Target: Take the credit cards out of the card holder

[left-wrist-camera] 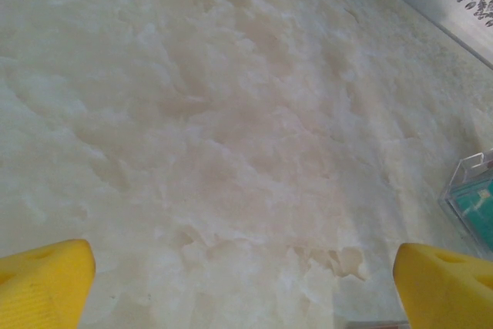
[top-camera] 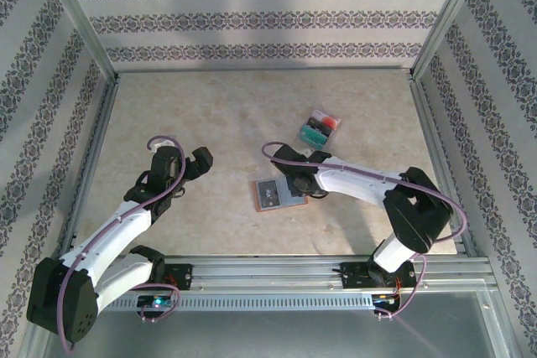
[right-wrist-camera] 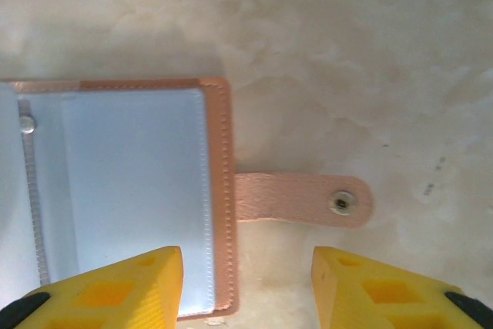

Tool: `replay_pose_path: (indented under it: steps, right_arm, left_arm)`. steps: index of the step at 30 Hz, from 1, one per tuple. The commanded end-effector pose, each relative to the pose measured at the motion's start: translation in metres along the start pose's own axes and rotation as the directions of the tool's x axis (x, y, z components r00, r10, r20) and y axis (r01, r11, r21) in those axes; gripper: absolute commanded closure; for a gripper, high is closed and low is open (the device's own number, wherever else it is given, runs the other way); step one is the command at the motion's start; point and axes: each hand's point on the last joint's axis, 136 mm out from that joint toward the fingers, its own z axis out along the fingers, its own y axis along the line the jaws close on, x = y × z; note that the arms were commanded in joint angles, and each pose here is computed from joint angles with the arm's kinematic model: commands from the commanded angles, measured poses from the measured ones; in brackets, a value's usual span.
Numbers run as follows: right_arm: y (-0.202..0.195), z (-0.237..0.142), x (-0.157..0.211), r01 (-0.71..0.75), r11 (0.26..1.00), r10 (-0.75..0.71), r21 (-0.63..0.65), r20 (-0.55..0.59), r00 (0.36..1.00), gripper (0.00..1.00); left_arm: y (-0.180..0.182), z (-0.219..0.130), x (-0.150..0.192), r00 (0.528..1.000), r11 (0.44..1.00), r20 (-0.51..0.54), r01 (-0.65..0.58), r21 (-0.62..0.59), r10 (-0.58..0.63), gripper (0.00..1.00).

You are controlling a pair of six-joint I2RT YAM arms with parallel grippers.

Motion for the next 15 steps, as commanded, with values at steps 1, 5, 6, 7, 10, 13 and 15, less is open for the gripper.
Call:
replay_pose_path:
  steps: [1, 5, 6, 7, 10, 13, 15]
  right_arm:
    - [-0.019, -0.013, -0.004, -0.043, 0.999, 0.042, 0.030, 0.052, 0.998, 0.51]
    - [-0.024, -0.031, -0.014, -0.046, 0.999, 0.045, 0.007, 0.119, 0.992, 0.39]
    - [-0.026, -0.036, -0.017, -0.043, 0.999, 0.042, 0.000, 0.140, 0.989, 0.33]
    - [-0.027, -0.042, -0.019, -0.043, 0.999, 0.043, -0.006, 0.163, 0.986, 0.24]
    - [-0.033, -0.059, -0.028, -0.049, 0.998, 0.056, -0.033, 0.239, 0.969, 0.05]
    - [-0.034, -0.081, -0.038, -0.035, 0.995, 0.064, -0.097, 0.323, 0.944, 0.02]
    - [-0.034, -0.089, -0.039, -0.024, 0.990, 0.072, -0.139, 0.352, 0.933, 0.02]
  left_arm:
    - [-0.004, -0.002, -0.007, 1.000, 1.000, -0.006, -0.024, 0.004, 0.024, 0.01]
    - [-0.008, -0.002, -0.008, 1.000, 0.999, -0.010, -0.030, 0.018, 0.030, 0.01]
    - [-0.009, -0.001, -0.009, 0.999, 0.999, -0.010, -0.030, 0.023, 0.031, 0.01]
    - [-0.011, -0.001, -0.008, 0.999, 0.999, -0.014, -0.033, 0.030, 0.034, 0.00]
    - [-0.015, 0.002, -0.007, 0.999, 0.998, -0.028, -0.038, 0.043, 0.039, 0.01]
    - [-0.017, 0.003, -0.006, 0.999, 0.998, -0.035, -0.035, 0.054, 0.037, 0.01]
    - [-0.019, 0.004, -0.005, 0.999, 0.998, -0.039, -0.032, 0.061, 0.035, 0.01]
